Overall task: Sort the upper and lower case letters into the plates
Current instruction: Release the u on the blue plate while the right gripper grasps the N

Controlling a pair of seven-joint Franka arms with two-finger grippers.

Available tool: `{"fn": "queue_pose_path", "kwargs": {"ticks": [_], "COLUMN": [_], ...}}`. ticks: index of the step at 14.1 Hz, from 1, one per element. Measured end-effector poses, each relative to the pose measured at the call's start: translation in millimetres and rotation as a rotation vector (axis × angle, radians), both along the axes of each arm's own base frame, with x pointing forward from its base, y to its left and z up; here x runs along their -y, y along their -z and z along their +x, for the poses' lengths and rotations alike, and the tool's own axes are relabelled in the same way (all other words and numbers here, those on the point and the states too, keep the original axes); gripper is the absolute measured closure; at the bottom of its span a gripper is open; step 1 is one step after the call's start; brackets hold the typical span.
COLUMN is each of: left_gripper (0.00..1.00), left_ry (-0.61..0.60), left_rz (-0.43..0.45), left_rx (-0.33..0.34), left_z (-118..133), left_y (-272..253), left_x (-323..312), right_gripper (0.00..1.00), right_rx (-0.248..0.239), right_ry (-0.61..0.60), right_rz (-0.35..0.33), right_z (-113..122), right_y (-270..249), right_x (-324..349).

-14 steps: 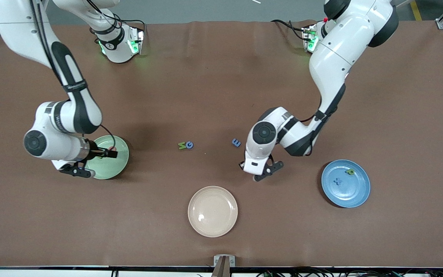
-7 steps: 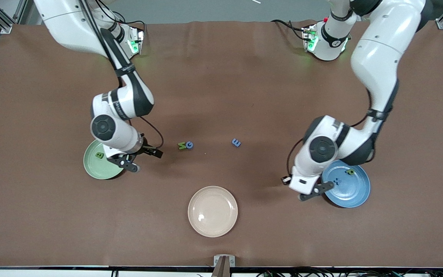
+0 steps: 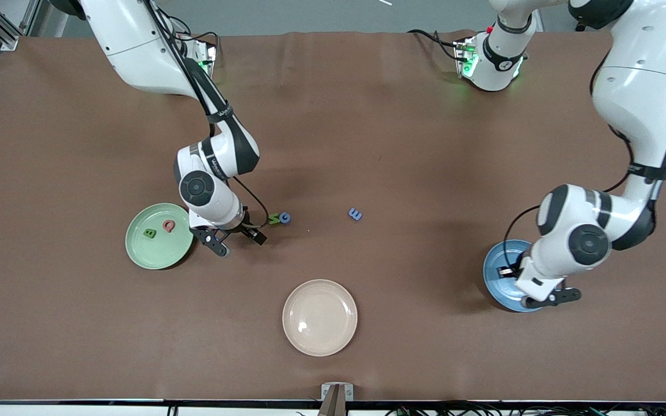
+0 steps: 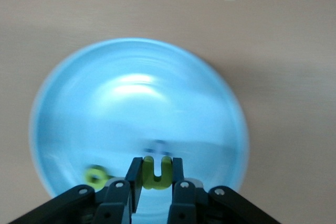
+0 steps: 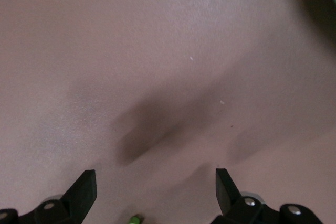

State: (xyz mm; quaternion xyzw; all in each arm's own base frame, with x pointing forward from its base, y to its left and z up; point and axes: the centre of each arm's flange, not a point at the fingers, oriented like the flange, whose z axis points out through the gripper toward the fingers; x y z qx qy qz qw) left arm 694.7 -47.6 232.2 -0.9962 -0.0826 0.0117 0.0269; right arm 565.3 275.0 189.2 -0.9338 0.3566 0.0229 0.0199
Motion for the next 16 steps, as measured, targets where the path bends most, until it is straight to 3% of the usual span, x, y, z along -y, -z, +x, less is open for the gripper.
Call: {"fn": "queue_pose_path", "kwargs": {"ticks": [3,4,5,8,11,13,14,16], "left_gripper": [0.74,0.74,0.74,0.74,0.74,0.74,0.74,0.71], "left_ry": [0.005,0.009,0.014,0.026,0.032,0.033,0.033,0.033], "left_rz": [-0.004,-0.005,-0.007,-0.009,-0.015,-0.022,-0.024,-0.027], "left_rx": [-0.013,-0.015,-0.014,-0.016,-0.014,-0.012,-0.013,-0.014], "left_z": [-2.7,-3.2,-3.4,-4.4,-4.7,-4.6,-4.8,-5.0], "left_y": [7.1,8.1,8.3,9.9,15.2,21.6,24.7,27.4], "left_x": [-16.1,-13.5,-10.1,-0.1,6.6,7.6,7.8,8.1], "right_gripper": [0.02,0.08,0.08,0.18,0.21,0.37,0.38,0.56], "right_rx": [-0.008,-0.01,-0.011,-0.019,-0.026,-0.023,-0.022,-0.025], "right_ry": [0.096,0.121,0.142,0.163,0.179,0.184,0.185,0.2], "right_rz": [-0.006,-0.007,-0.008,-0.014,-0.021,-0.018,-0.019,-0.019], "right_z": [-11.5,-15.4,-17.8,-24.5,-30.2,-30.9,-31.2,-31.2], "right_y": [5.3,5.4,5.4,10.4,17.4,14.8,14.7,11.5], "right_x": [-21.4,-28.4,-32.9,-42.1,-49.2,-54.1,-54.7,-55.8]}}
